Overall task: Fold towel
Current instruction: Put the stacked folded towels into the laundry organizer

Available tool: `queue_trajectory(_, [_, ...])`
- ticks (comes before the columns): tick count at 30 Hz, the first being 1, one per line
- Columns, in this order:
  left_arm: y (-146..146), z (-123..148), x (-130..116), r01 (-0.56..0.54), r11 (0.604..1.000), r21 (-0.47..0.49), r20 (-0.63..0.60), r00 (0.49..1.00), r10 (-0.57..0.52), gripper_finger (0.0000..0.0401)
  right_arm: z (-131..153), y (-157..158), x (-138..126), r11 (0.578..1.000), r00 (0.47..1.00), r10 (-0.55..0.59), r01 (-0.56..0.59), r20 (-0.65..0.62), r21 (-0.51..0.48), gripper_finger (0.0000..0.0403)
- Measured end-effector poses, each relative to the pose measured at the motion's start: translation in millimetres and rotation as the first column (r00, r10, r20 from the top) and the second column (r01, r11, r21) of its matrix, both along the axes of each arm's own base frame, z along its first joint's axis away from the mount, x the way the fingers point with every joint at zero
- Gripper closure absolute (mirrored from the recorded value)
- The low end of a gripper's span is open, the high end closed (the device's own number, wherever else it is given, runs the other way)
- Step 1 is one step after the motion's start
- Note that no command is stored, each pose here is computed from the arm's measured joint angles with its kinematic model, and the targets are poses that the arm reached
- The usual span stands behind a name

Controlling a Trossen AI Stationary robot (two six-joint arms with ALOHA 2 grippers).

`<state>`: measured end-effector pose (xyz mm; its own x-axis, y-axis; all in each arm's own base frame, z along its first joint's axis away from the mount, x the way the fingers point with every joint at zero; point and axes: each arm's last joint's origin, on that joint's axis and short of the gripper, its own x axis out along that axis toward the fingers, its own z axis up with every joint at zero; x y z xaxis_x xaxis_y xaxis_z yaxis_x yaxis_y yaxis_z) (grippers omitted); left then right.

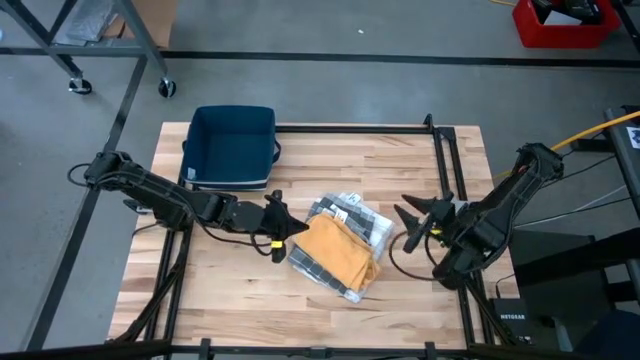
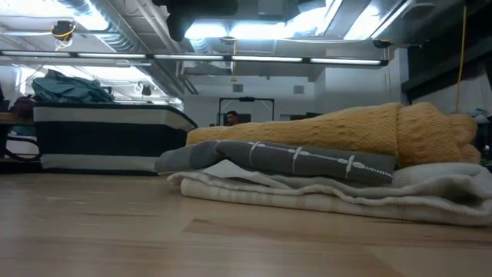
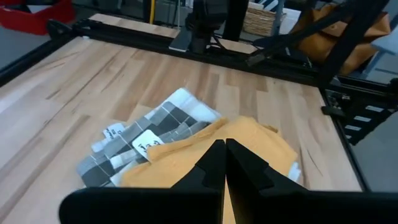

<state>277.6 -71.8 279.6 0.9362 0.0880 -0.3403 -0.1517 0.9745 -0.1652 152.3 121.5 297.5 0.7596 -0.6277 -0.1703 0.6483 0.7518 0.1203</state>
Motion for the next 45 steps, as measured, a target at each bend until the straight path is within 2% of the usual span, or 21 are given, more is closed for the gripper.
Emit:
queue_trajectory(4, [5,0,1,-0.013,1.000,0.011,-0.004,1.000,0.013,0.0397,2,1,12,0.993,0.997,-0.031,0.023,0.065,0.114,0.0226])
queue_trajectory(7, [7,-1,1,-0.018,1.000,0.016,-0.007,1.000,0.019,0.0397,1,2,21,0.977,0.998,-0.025,0.012,0.059,0.214,0.0226])
queue_trajectory(11, [8,-1,2,-0.013,0.999,0.045,-0.012,1.000,0.013,0.0397,-3,-1,26,0.954,1.000,0.012,-0.003,-0.026,0.301,0.0226])
queue_trajectory(16, [8,-1,2,0.012,0.994,0.109,-0.022,1.000,-0.010,0.0397,-8,-1,31,0.879,0.983,0.123,-0.043,-0.139,0.474,0.0226])
queue_trajectory(19, [8,-1,2,0.018,0.992,0.125,-0.022,1.000,-0.015,0.0397,-9,0,32,0.860,0.974,0.156,-0.051,-0.166,0.508,0.0226])
queue_trajectory(24, [8,-1,2,0.018,0.992,0.125,-0.022,1.000,-0.015,0.0397,-7,2,34,0.842,0.976,0.170,-0.074,-0.133,0.534,0.0226])
queue_trajectory(27, [8,-1,2,0.018,0.992,0.125,-0.022,1.000,-0.015,0.0397,-4,6,37,0.819,0.966,0.230,-0.127,-0.118,0.559,0.0226])
queue_trajectory(30, [8,0,2,0.018,0.992,0.124,-0.021,1.000,-0.015,0.0397,6,12,40,0.780,0.905,0.403,-0.262,-0.136,0.569,0.0226])
queue_trajectory(34, [8,0,2,0.020,0.991,0.130,-0.021,1.000,-0.017,0.0397,28,21,44,0.694,0.738,0.658,-0.515,-0.151,0.504,0.0226])
queue_trajectory(37, [8,1,2,0.006,0.995,0.099,-0.008,1.000,-0.005,0.0397,47,22,42,0.649,0.638,0.746,-0.633,-0.191,0.421,0.0226])
queue_trajectory(39, [8,1,2,-0.016,0.999,0.039,-0.001,1.000,0.016,0.0397,59,18,38,0.648,0.607,0.759,-0.672,-0.234,0.359,0.0226])
queue_trajectory(42, [8,0,2,-0.056,0.996,-0.073,0.008,0.998,0.056,0.0397,78,7,31,0.683,0.620,0.730,-0.677,-0.287,0.275,0.0226])
queue_trajectory(45, [8,1,2,-0.083,0.985,-0.150,0.012,0.996,0.086,0.0397,97,-11,23,0.711,0.636,0.701,-0.661,-0.324,0.240,0.0226])
